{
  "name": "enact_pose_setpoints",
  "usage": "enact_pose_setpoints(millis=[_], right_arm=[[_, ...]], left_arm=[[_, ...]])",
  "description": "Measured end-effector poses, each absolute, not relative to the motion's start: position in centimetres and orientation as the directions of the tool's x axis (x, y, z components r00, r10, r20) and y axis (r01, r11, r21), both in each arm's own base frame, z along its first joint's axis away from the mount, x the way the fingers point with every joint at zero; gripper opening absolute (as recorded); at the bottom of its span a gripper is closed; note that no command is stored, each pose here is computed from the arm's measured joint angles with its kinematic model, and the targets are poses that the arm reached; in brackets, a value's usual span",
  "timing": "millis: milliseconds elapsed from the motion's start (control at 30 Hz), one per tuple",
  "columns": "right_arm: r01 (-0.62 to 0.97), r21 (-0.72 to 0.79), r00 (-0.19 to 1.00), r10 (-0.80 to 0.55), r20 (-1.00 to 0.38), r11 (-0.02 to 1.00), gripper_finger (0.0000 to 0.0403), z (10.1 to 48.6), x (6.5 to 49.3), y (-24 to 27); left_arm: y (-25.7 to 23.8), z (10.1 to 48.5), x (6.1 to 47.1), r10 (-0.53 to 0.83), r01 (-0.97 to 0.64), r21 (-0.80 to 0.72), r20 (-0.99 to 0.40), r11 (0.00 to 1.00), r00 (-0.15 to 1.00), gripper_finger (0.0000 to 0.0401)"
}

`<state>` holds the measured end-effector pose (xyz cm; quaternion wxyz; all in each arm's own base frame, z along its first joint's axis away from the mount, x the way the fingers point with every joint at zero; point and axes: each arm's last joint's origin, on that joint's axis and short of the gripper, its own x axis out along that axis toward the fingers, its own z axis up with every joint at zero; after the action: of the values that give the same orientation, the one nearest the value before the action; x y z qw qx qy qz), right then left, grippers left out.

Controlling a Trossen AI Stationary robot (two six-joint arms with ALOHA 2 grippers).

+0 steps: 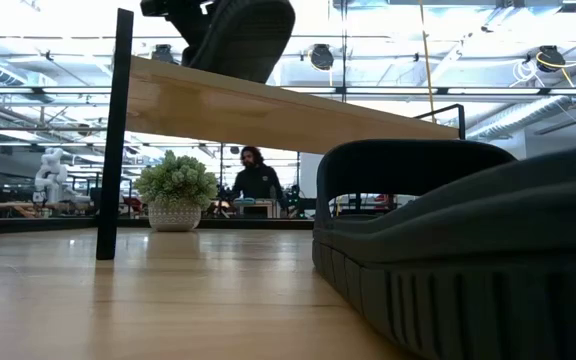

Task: Pick and place slides into the shelf
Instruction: Put the left black slide on the shelf

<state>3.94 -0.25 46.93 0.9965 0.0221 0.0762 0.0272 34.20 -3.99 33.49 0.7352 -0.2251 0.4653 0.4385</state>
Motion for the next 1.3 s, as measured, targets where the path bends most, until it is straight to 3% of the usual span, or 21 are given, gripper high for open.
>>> enact_pose_setpoints(millis=[967,1100,1300], right_arm=[[-0.05,0.055,0.987,0.058,-0.151,0.997,0.0111,46.92,3.94,-0.25],[-0.05,0.055,0.987,0.058,-0.151,0.997,0.0111,46.92,3.94,-0.25],[-0.05,0.056,0.987,0.058,-0.15,0.997,0.0111,46.93,3.93,-0.25]], left_arm=[[-3.95,33.51,34.23,0.451,-0.856,0.082,-0.873,0.511,0.185,0.0151],[-4.0,33.54,34.45,0.442,-0.848,0.066,-0.873,0.526,0.206,0.0175],[-4.04,33.54,34.51,0.433,-0.833,0.07,-0.876,0.548,0.212,0.0248]])
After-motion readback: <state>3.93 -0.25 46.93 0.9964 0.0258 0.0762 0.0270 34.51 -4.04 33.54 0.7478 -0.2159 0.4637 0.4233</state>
